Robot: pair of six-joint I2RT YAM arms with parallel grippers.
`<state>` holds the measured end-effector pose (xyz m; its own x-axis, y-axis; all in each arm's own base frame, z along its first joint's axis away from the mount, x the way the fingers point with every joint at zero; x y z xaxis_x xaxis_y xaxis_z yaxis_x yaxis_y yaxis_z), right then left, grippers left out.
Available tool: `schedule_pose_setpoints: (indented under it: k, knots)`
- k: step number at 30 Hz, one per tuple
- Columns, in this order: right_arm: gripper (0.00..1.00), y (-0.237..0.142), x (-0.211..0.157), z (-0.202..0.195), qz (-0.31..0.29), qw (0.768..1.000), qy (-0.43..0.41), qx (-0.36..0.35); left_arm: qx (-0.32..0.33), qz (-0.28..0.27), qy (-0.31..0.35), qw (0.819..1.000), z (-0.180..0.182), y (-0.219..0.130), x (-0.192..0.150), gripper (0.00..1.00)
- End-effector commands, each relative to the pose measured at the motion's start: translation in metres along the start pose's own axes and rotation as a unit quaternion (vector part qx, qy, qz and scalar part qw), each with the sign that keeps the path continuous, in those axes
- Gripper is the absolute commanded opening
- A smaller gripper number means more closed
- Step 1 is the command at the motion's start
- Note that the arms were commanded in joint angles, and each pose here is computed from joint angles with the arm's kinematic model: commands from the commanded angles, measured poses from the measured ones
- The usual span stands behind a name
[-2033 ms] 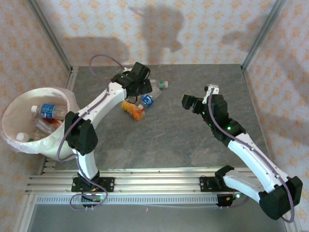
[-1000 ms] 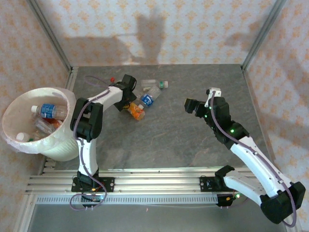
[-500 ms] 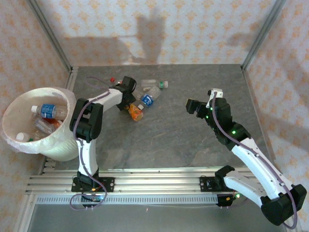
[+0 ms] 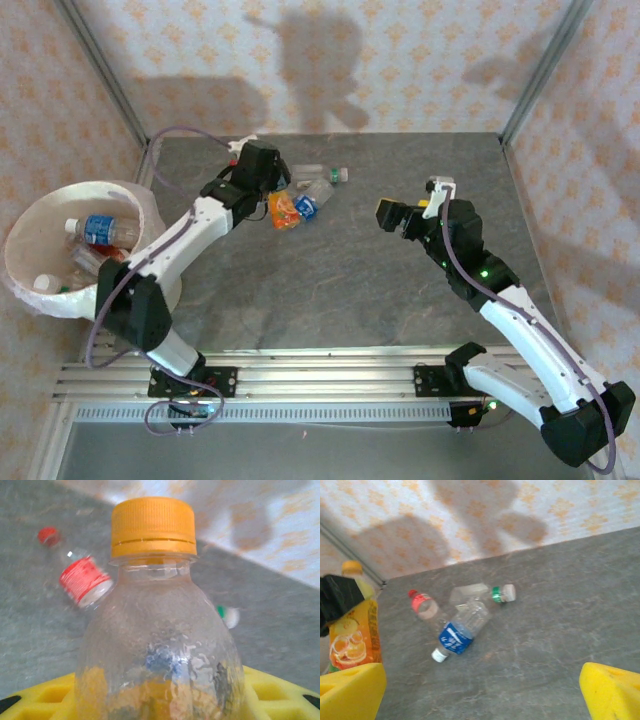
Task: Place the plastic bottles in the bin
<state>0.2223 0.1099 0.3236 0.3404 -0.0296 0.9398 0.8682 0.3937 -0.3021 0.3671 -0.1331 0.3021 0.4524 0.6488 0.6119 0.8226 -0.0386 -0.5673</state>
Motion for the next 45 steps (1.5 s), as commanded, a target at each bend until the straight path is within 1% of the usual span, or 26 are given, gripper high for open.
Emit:
schedule_pose_setpoints:
  k: [1,5,7,9,11,13,15,18,20,21,22,25,26,28,30,36,37,41,43,45]
  knots:
    - [0.99,-0.008,0.018,0.011,-0.042,0.997,-0.002,0.057,-0.024,-0.066,0.012,0.997,-0.01,-0.037,0.031,0.5]
    - [0.99,-0.008,0.017,0.012,-0.037,0.997,-0.007,0.06,-0.025,-0.137,-0.027,0.99,-0.003,-0.088,0.059,0.49]
    - [0.99,-0.007,0.016,0.011,-0.035,0.998,-0.01,0.056,-0.028,-0.17,-0.031,0.985,0.001,-0.112,0.071,0.49]
    - [0.99,-0.007,0.016,0.011,-0.033,0.998,-0.016,0.052,-0.02,-0.203,-0.018,0.979,0.006,-0.136,0.084,0.49]
    - [0.99,-0.005,0.014,0.008,-0.03,0.999,-0.026,0.036,-0.001,-0.239,0.0,0.971,0.01,-0.163,0.102,0.5]
    - [0.99,-0.002,0.013,0.005,-0.033,0.999,-0.035,0.021,0.029,-0.272,0.003,0.962,0.019,-0.186,0.121,0.49]
    - [0.99,0.003,0.015,0.005,-0.038,0.998,-0.043,0.015,0.062,-0.303,0.001,0.951,0.031,-0.207,0.136,0.49]
    - [0.99,0.011,0.021,0.007,-0.033,0.998,-0.043,0.019,0.129,-0.353,0.006,0.927,0.051,-0.235,0.152,0.48]
    - [0.99,0.018,0.022,0.008,-0.025,0.999,-0.035,0.02,0.193,-0.384,0.002,0.903,0.067,-0.252,0.159,0.48]
    - [0.99,0.021,0.022,0.009,-0.022,0.999,-0.033,0.023,0.213,-0.393,-0.005,0.894,0.076,-0.257,0.161,0.48]
    - [0.99,0.024,0.021,0.01,-0.019,0.999,-0.029,0.027,0.225,-0.395,-0.016,0.891,0.085,-0.259,0.164,0.48]
    - [0.99,0.031,0.019,0.011,-0.017,0.999,-0.021,0.035,0.223,-0.36,-0.057,0.904,0.107,-0.256,0.172,0.48]
    - [0.99,0.034,0.018,0.012,-0.016,0.999,-0.021,0.038,0.237,-0.354,-0.067,0.902,0.114,-0.254,0.174,0.48]
    - [0.99,0.037,0.02,0.013,-0.014,0.999,-0.025,0.043,0.267,-0.352,-0.087,0.893,0.129,-0.253,0.176,0.47]
    - [0.99,0.038,0.023,0.015,-0.007,0.998,-0.032,0.047,0.279,-0.349,-0.115,0.887,0.146,-0.252,0.178,0.46]
    - [0.99,0.043,0.026,0.017,0.002,0.998,-0.031,0.052,0.332,-0.334,-0.143,0.87,0.182,-0.246,0.17,0.46]
    - [0.99,0.044,0.025,0.017,0.003,0.998,-0.028,0.053,0.338,-0.326,-0.156,0.869,0.191,-0.244,0.169,0.46]
    - [0.99,0.049,0.023,0.019,0.016,0.998,-0.024,0.063,0.334,-0.276,-0.211,0.876,0.226,-0.23,0.166,0.47]
    - [0.99,0.051,0.024,0.02,0.025,0.997,-0.024,0.067,0.341,-0.257,-0.221,0.877,0.236,-0.225,0.164,0.47]
    - [0.99,0.054,0.025,0.021,0.035,0.997,-0.022,0.07,0.361,-0.245,-0.224,0.871,0.242,-0.223,0.161,0.48]
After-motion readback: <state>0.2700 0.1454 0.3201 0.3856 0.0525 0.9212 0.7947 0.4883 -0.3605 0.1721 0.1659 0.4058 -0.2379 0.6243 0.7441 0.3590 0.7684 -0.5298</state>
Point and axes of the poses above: each hand's point on the last joint's axis, 136 mm out from that joint toward the fingers, its own y axis out along the fingers, its own z axis along the line the jaws close on, x = y × z, the point moved 9 cm from there along -y, back along the fingers, and after that the axes turned 15 degrees about -y, right-handed, at the moved point
